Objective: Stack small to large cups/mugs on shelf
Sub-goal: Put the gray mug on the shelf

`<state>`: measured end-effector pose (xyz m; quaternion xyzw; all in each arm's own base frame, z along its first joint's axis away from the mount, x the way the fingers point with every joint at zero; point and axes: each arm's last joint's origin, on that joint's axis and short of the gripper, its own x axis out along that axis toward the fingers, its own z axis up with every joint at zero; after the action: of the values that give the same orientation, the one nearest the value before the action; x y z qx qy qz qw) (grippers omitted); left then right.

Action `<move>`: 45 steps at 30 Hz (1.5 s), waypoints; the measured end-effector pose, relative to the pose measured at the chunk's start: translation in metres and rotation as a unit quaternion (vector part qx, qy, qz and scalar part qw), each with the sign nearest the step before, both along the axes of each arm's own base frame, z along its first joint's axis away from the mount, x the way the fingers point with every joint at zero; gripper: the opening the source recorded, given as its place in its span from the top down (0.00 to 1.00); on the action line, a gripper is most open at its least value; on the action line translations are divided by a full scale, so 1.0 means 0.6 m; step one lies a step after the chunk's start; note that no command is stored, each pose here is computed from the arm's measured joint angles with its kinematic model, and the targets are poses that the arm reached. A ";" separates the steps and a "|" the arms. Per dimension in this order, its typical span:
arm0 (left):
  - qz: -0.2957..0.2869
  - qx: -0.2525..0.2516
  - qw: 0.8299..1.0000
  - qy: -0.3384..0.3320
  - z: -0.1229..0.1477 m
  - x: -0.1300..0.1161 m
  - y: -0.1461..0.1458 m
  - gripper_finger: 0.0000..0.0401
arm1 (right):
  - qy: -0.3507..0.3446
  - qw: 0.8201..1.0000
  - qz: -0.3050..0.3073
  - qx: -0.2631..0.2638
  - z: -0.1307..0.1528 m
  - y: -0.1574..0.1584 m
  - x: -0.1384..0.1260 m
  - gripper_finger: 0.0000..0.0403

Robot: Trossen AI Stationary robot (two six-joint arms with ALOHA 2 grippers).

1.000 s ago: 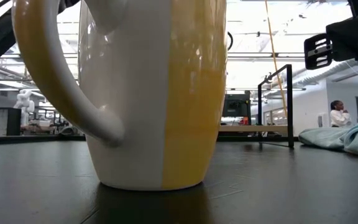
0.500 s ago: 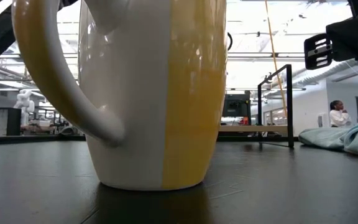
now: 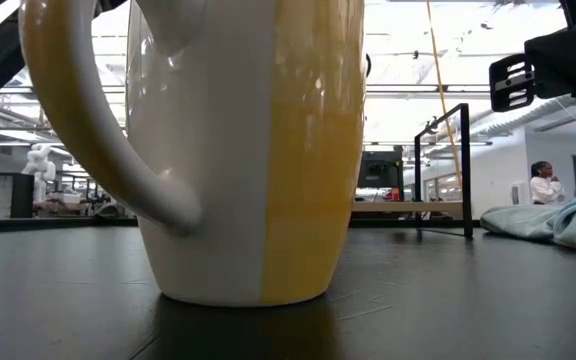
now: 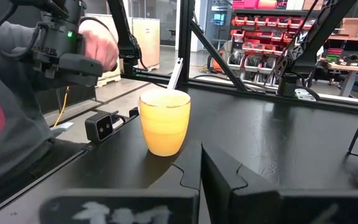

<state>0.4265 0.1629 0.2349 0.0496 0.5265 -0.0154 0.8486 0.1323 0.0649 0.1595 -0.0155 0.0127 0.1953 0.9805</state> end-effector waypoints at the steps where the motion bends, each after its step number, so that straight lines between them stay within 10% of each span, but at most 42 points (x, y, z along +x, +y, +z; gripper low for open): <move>1: 0.000 0.000 1.000 0.000 0.000 0.000 0.001 0.98 | 0.000 1.000 0.000 0.000 0.000 0.000 0.000 1.00; 45: -0.020 0.048 0.999 0.017 -0.007 0.012 -0.026 0.79 | 0.001 1.000 0.000 0.001 0.000 0.000 0.000 1.00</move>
<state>0.4336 0.1474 0.2307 0.1002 0.5397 -0.0079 0.8358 0.1323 0.0649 0.1594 -0.0144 0.0136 0.1955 0.9805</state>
